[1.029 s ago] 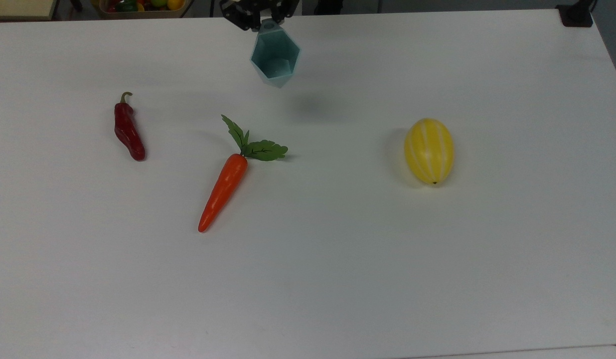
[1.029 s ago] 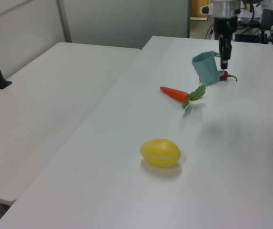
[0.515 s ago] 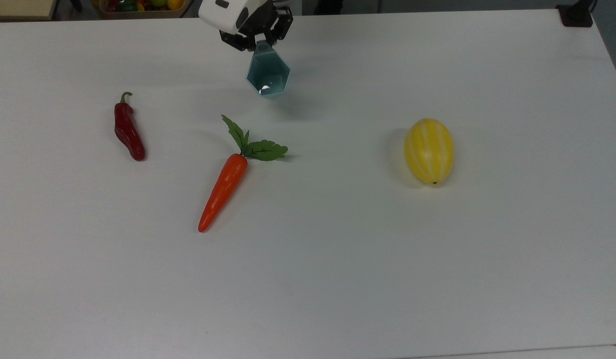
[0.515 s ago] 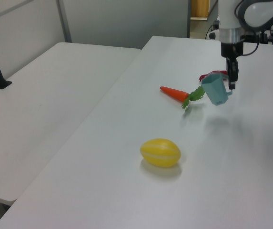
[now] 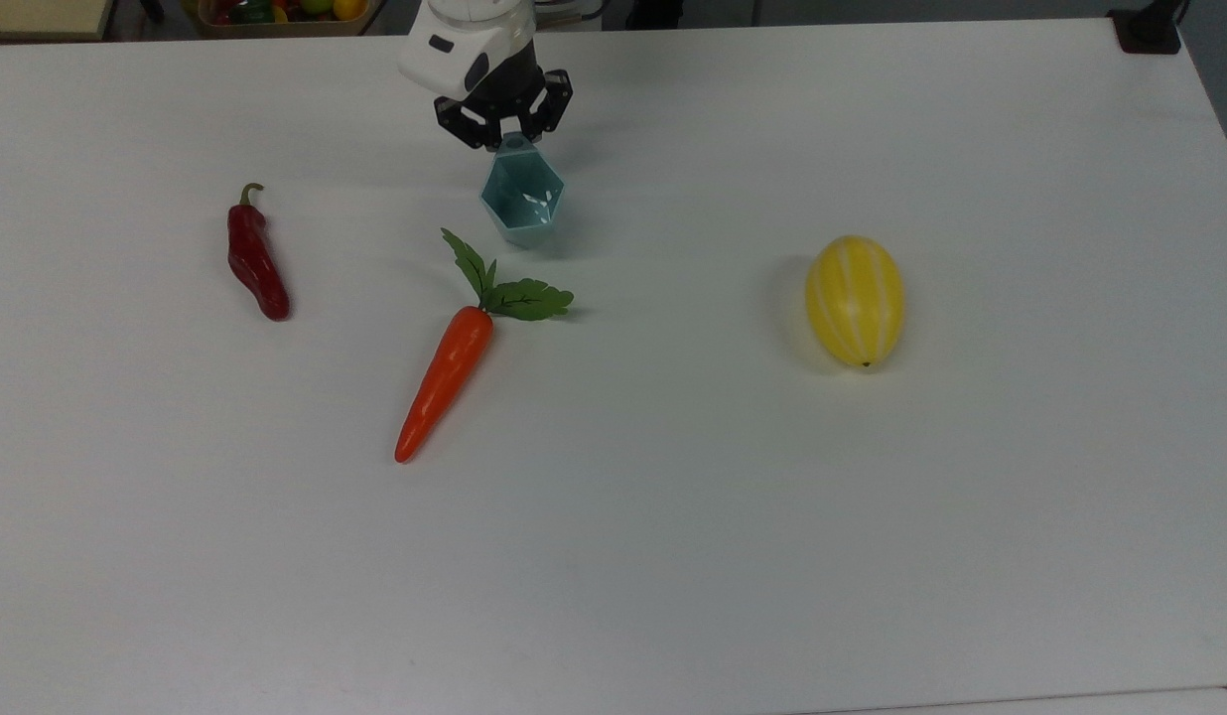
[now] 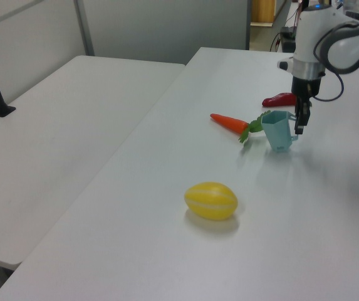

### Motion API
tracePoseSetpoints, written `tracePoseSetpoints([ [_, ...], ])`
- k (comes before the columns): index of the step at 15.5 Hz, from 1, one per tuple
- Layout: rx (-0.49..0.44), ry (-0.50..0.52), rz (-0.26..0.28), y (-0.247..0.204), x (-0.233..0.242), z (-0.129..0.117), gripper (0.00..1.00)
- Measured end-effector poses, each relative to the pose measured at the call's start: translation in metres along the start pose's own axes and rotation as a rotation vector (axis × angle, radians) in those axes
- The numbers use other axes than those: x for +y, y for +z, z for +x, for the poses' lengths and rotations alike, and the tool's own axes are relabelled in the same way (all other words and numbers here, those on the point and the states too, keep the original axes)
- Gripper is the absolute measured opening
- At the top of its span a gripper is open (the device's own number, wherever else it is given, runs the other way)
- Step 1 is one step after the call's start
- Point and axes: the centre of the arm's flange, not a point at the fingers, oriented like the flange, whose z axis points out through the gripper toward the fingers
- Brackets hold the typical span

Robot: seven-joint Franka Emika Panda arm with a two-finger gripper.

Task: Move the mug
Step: 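Lower the teal mug onto the table beside the carrot leaves, then open the gripper and raise it off the mug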

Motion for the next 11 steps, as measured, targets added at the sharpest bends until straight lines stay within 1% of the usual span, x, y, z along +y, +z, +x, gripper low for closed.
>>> tracePoseSetpoints([
  [2,0.064,0.009,-0.021,0.008,0.000,-0.003,0.24],
  [5,0.133,0.061,-0.041,0.015,0.001,-0.003,0.24],
  [7,0.154,0.081,-0.046,0.017,-0.001,-0.002,0.24],
  [11,0.160,0.116,-0.045,0.019,-0.002,-0.001,0.26],
])
